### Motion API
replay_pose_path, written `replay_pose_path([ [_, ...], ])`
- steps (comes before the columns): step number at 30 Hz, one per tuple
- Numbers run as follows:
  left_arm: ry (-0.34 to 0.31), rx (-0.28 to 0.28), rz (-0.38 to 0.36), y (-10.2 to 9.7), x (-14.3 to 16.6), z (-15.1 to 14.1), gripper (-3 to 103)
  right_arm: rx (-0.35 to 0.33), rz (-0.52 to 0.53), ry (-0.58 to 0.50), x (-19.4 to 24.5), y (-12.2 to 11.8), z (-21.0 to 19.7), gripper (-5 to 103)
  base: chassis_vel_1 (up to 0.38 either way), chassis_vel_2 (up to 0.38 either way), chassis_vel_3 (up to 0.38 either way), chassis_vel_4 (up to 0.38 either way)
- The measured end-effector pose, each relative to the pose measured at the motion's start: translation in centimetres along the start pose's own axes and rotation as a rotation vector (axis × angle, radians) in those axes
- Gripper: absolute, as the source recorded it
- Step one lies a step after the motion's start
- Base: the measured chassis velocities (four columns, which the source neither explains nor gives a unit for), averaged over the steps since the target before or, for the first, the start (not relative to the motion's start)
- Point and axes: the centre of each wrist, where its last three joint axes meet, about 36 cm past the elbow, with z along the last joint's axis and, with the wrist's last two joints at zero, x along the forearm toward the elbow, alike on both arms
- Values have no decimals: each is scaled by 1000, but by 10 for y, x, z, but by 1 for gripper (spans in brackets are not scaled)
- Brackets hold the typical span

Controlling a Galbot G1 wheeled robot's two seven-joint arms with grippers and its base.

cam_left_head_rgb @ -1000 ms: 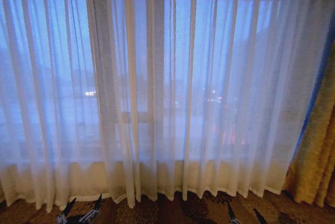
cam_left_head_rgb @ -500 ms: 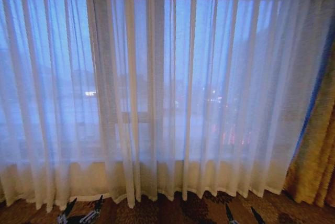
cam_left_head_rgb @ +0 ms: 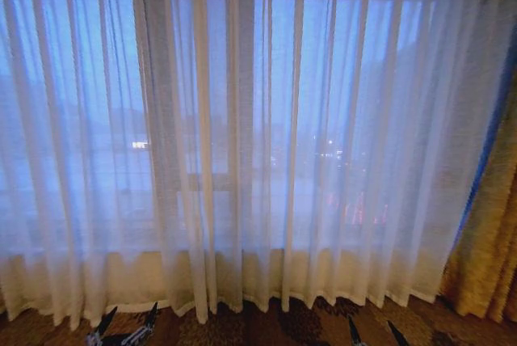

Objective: Open the curtains by pulling them apart, changing their state from closed to fully open.

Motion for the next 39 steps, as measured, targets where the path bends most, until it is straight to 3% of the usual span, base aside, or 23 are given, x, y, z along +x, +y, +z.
replay_pose_path([
  [39,20,-7,-3,2,-2,10,100,2,3,33,0,-2,15,100,-69,61,71,-62],
])
